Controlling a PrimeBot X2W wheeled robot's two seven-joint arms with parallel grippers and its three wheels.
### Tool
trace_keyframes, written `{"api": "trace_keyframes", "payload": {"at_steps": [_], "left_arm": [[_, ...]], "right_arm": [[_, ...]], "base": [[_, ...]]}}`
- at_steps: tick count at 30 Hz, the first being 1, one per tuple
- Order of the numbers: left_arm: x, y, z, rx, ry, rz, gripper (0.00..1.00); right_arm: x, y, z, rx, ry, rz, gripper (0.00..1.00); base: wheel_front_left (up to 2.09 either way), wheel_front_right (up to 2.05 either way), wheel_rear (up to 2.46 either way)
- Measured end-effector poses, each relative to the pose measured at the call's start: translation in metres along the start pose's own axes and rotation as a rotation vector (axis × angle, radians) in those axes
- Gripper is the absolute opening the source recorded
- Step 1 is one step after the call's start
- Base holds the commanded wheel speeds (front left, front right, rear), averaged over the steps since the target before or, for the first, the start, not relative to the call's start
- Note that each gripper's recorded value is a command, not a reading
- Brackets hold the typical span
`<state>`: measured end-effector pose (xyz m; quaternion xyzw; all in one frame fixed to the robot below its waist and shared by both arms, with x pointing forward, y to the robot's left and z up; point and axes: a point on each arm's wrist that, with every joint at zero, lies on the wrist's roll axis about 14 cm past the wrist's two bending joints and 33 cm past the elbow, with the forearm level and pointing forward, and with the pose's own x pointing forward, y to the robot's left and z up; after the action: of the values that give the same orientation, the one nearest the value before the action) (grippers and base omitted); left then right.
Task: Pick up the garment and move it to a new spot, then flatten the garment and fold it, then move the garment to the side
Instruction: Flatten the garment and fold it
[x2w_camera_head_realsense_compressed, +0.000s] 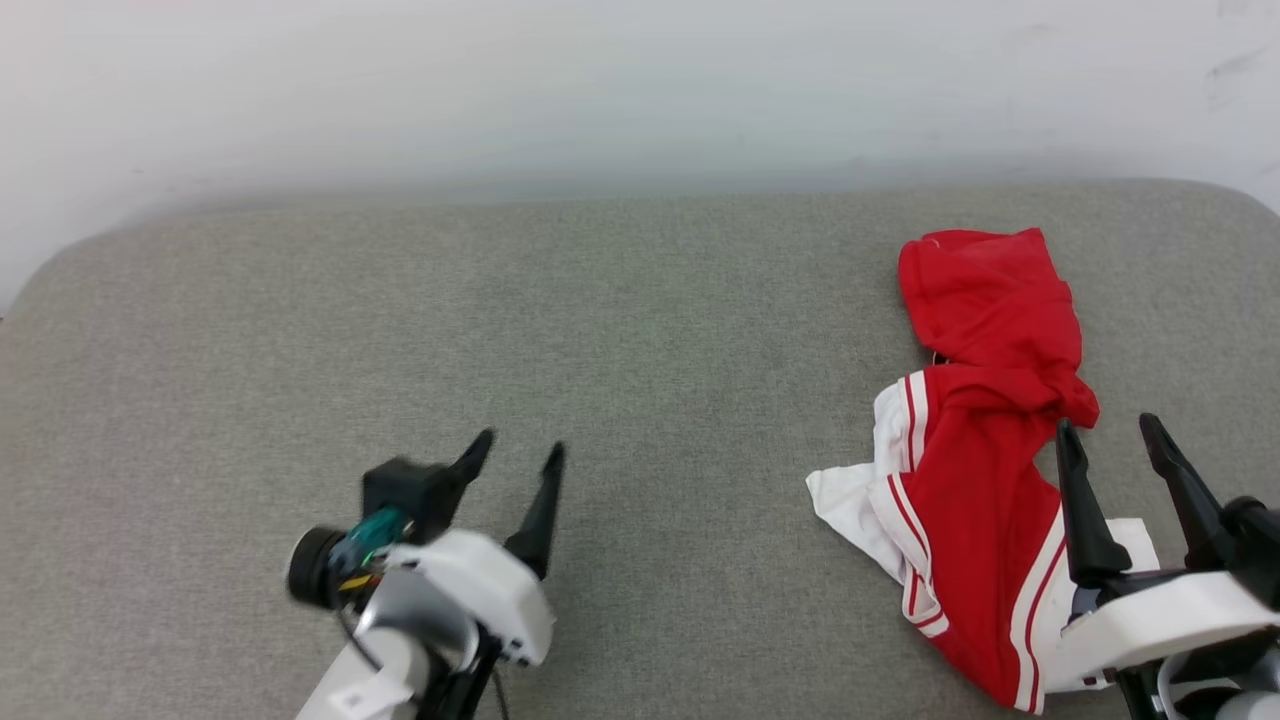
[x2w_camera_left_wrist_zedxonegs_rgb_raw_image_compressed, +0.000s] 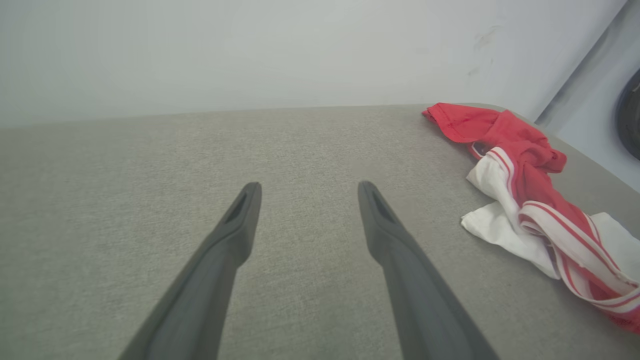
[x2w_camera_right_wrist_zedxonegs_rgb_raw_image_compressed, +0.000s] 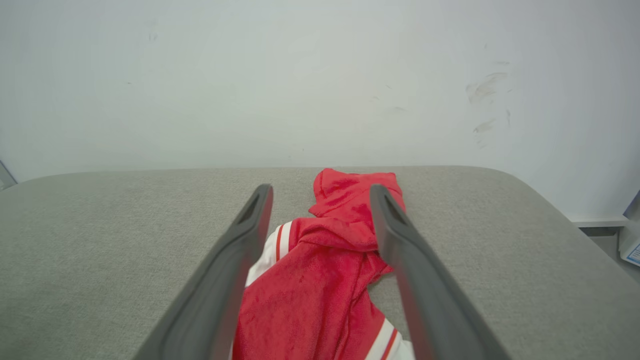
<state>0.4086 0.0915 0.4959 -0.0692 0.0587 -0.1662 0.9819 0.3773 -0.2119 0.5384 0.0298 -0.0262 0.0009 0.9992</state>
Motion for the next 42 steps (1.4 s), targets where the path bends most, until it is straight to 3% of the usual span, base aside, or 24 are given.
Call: {"api": "trace_keyframes", "payload": {"at_steps": [12, 19, 28, 33, 34, 35, 38, 42], "left_arm": [[0.068, -0.108, 0.002, 0.087, 0.191, -0.393, 1.0], [0.087, -0.157, -0.041, 0.194, 0.371, -0.575, 1.0], [0.079, -0.162, -0.127, 0.363, 0.714, -0.681, 1.0], [0.073, -0.157, -0.146, 0.485, 0.833, -0.72, 1.0], [0.072, -0.157, -0.147, 0.504, 0.846, -0.727, 0.6], [0.07, -0.158, -0.148, 0.522, 0.858, -0.736, 0.0], [0.066, -0.159, -0.15, 0.563, 0.867, -0.762, 0.0], [0.074, -0.158, -0.142, 0.529, 0.808, -0.747, 0.0]], "right_arm": [[-0.014, -0.018, -0.001, 0.007, 0.028, -0.08, 1.0], [-0.012, -0.034, -0.019, 0.032, 0.07, -0.134, 1.0], [-0.012, -0.047, -0.042, 0.065, 0.113, -0.183, 1.0], [-0.012, -0.053, -0.049, 0.073, 0.118, -0.203, 1.0], [-0.012, -0.054, -0.05, 0.075, 0.12, -0.205, 1.0], [-0.011, -0.054, -0.051, 0.076, 0.12, -0.206, 1.0], [-0.008, -0.054, -0.049, 0.081, 0.106, -0.204, 1.0], [-0.01, -0.055, -0.05, 0.087, 0.106, -0.208, 1.0]], "base": [[0.0, 0.0, 0.0], [0.0, 0.0, 0.0], [0.0, 0.0, 0.0], [0.0, 0.0, 0.0], [0.0, 0.0, 0.0], [0.0, 0.0, 0.0], [0.0, 0.0, 0.0], [0.0, 0.0, 0.0]]}}
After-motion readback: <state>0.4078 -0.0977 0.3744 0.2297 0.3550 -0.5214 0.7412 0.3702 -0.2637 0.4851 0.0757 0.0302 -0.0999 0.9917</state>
